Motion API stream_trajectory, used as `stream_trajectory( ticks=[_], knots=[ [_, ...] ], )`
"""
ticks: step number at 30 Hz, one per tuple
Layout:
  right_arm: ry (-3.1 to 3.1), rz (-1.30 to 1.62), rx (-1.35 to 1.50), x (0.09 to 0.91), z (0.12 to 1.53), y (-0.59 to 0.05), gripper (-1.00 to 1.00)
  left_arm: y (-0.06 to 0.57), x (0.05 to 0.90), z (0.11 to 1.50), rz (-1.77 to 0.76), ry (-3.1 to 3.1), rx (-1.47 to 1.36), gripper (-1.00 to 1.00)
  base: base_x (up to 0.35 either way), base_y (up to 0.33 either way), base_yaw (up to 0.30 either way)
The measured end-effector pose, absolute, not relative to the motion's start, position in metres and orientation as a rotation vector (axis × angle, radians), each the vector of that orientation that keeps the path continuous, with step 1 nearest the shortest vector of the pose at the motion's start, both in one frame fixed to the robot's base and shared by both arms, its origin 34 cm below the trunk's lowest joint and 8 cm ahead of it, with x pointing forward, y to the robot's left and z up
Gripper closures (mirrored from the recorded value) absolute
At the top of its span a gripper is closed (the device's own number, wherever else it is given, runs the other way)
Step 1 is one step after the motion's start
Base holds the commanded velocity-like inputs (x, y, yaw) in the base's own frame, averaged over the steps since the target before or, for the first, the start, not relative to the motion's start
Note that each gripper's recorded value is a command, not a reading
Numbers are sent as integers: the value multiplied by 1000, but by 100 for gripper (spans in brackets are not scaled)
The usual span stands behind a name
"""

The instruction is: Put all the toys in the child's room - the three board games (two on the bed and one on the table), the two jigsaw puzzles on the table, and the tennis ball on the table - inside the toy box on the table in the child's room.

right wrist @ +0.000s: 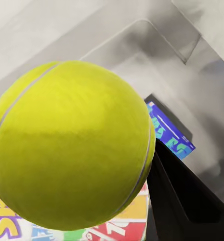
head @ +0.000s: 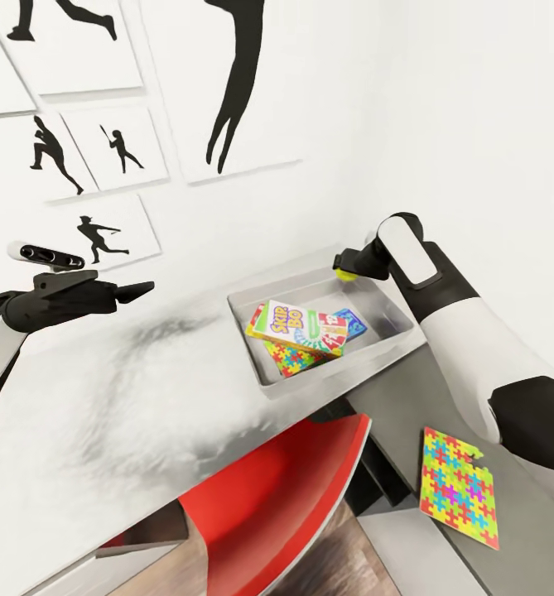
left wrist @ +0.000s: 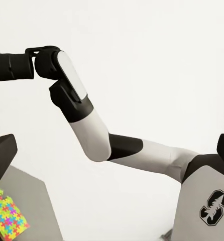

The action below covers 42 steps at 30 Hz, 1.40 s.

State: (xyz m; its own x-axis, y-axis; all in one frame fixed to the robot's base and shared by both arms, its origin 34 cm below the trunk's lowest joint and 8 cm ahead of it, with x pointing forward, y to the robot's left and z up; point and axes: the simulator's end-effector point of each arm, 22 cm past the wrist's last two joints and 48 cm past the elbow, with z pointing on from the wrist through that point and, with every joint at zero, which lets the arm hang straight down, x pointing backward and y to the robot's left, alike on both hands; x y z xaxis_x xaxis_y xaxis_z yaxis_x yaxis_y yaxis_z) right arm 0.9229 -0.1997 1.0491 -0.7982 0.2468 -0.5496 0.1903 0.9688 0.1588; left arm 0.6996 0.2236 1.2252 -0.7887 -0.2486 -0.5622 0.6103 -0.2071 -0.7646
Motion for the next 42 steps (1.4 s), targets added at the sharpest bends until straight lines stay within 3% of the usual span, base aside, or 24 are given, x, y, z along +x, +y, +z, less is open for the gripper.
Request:
stream_trajectory(
  ticks=[41, 42],
  knots=[
    [2553, 117, 316, 918, 1035, -200, 100, 222, 699, 1221, -2039, 1516, 425, -100, 28, 41, 0],
    [2554, 116, 316, 918, 1034, -201, -100, 222, 699, 1221, -2039, 1516, 425, -100, 0, 0, 0]
  ],
)
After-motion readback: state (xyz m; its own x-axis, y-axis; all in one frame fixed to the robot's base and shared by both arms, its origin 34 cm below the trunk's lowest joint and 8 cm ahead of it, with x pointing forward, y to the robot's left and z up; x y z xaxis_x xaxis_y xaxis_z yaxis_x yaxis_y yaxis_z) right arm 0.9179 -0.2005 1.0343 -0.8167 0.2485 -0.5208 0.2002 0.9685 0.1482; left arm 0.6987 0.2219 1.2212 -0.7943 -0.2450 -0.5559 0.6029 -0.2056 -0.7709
